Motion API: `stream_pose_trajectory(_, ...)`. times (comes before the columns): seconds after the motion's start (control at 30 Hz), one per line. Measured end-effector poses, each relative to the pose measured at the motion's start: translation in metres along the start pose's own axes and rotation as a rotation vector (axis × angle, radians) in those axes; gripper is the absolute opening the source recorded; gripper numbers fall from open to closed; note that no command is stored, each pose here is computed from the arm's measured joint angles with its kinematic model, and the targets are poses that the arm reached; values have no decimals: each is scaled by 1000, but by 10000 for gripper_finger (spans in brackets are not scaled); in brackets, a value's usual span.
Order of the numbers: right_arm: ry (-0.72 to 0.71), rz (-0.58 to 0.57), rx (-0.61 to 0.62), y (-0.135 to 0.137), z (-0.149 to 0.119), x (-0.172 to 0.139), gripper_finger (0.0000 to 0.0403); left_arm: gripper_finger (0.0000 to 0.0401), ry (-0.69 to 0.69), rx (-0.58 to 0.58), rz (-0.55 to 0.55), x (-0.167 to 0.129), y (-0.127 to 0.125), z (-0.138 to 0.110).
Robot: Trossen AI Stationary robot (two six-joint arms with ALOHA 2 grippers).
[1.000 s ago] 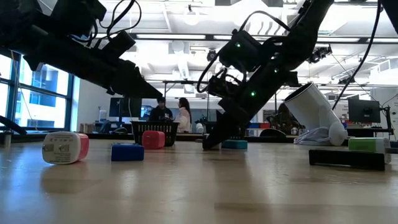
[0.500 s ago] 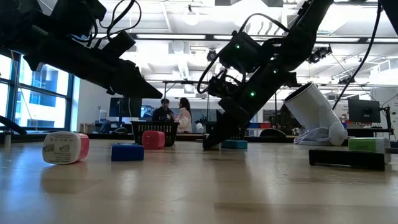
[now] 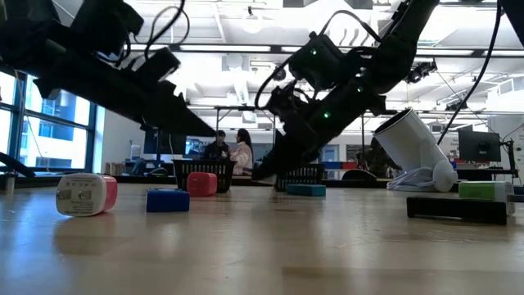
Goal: Pick & Place Office items
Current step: Put the white charger adapter into the left black bin
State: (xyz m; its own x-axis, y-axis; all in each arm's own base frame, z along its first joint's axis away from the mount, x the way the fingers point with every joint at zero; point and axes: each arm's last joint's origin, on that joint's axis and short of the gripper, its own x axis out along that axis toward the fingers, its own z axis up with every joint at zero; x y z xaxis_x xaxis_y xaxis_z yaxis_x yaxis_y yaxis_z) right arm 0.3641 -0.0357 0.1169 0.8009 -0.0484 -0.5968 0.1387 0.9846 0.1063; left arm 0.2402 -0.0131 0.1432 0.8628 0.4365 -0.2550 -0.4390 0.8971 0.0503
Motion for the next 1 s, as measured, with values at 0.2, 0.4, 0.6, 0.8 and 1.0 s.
stream_pose_trajectory(0.2,-77,17,15,1,8,0,117,293,41,-44,-47,7,2,-8)
stream_pose_trajectory(0.4,-143,49,15,2,14,-1,117,293,4,-67,-65,10,2,-7)
stream_pose_trajectory(0.6,-182,78,12,4,18,-2,117,293,-56,-83,-93,10,1,0)
stream_pose_trajectory(0.8,-217,101,4,5,22,-3,117,293,-78,-99,-158,11,3,3)
stream_pose_trajectory(1.0,-246,124,-4,6,25,-4,117,293,-88,-115,-201,14,6,5)
